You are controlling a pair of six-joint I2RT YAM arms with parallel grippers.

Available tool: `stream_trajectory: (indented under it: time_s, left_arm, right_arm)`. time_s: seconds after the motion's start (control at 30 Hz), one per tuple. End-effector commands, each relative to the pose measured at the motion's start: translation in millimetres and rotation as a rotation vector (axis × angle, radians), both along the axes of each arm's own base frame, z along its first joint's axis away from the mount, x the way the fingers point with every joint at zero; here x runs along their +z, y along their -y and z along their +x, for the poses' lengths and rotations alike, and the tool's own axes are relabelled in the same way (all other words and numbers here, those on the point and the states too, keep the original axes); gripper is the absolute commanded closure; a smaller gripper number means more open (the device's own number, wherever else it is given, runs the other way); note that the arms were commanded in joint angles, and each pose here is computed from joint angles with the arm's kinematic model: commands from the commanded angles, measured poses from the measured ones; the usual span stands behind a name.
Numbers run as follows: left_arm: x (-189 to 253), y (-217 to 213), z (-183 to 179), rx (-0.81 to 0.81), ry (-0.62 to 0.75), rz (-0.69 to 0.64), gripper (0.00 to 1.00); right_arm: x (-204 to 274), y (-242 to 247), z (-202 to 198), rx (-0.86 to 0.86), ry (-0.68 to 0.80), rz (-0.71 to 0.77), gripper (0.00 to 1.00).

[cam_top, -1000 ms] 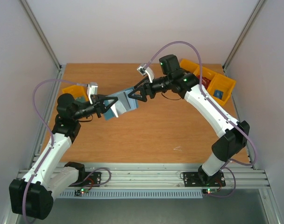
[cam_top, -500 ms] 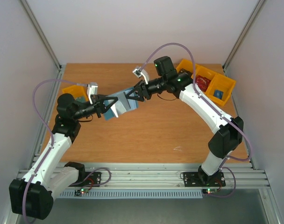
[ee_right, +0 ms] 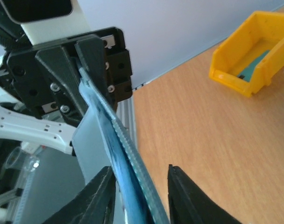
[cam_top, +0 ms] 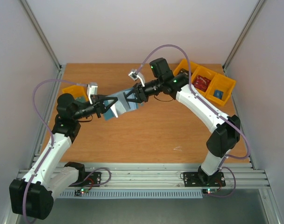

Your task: Take the credit cards out of the card holder

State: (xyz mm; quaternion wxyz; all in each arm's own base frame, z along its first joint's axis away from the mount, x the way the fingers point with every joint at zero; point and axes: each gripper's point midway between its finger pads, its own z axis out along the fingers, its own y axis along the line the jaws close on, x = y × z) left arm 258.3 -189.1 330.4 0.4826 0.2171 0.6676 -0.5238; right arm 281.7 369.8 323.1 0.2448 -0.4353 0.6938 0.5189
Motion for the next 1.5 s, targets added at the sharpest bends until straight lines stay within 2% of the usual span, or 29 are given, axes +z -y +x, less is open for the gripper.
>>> stream_trajectory:
  time_s: [0.0,0.1,0.13,0.17,0.2,0.23,0.27,0.33,0.4,0.43,0.5,0.53,0.7,0.77,0.87,1.0,1.07,1.17,1.27,1.47]
  left_arm:
    - [15,1,-8,-0.022,0.081,-0.007,1.00]
    - [14,0,-8,-0.014,0.074,-0.008,1.00]
    - [12,-1,-6,-0.001,0.068,-0.005,1.00]
    - [8,-3,-2,0.027,0.049,0.000,0.95]
    - [2,-8,5,0.087,0.022,0.012,0.80]
    - [-7,-15,14,0.160,-0.004,0.038,0.61]
    - [-17,-23,24,0.238,-0.033,0.067,0.50]
    - [-35,-42,41,0.390,-0.054,0.151,0.46]
    - [-50,-61,52,0.506,-0.060,0.240,0.46]
    - [-53,-65,53,0.526,-0.049,0.270,0.46]
    - [-60,-70,54,0.548,-0.050,0.308,0.46]
    - [-63,-70,53,0.545,-0.057,0.315,0.45]
    - [-62,-52,41,0.427,-0.035,0.276,0.51]
    - [-55,-42,35,0.361,-0.015,0.237,0.57]
    - [-32,-16,16,0.197,0.067,0.149,0.60]
    - [-17,24,-25,-0.067,0.176,0.137,0.60]
    - [-16,35,-31,-0.118,0.187,0.138,0.60]
    - [-22,45,-25,-0.102,0.182,0.138,0.60]
    - [-34,43,-5,0.005,0.112,0.143,0.60]
    - [-54,25,25,0.208,0.025,0.175,0.59]
  right_arm:
    - [11,-9,-13,0.076,0.026,0.041,0.77]
    - [15,-7,-17,0.078,0.041,0.045,0.98]
    - [12,-5,-16,0.065,0.050,0.032,0.99]
    - [10,-3,-13,0.044,0.059,0.016,0.99]
    - [5,1,-7,0.007,0.065,-0.011,0.99]
    - [-2,4,1,-0.044,0.065,-0.054,0.99]
    - [-11,9,12,-0.108,0.068,-0.108,0.99]
    - [-43,27,45,-0.296,0.088,-0.297,0.99]
    - [-79,76,93,-0.608,0.148,-0.607,0.99]
    - [-97,106,102,-0.708,0.160,-0.785,0.99]
    - [-111,146,114,-0.827,0.211,-1.022,0.99]
    - [-115,153,115,-0.837,0.230,-1.079,0.99]
    - [-114,139,105,-0.812,0.196,-1.012,0.99]
    - [-111,124,101,-0.782,0.146,-0.933,0.99]
    - [-101,99,95,-0.761,0.092,-0.830,0.99]
    - [-98,83,94,-0.753,0.171,-0.898,0.99]
    - [-97,70,92,-0.725,0.157,-0.875,0.99]
    - [-86,43,82,-0.668,0.131,-0.780,0.99]
    - [-71,15,68,-0.584,0.103,-0.681,0.99]
    - [-56,3,57,-0.525,0.100,-0.620,0.99]
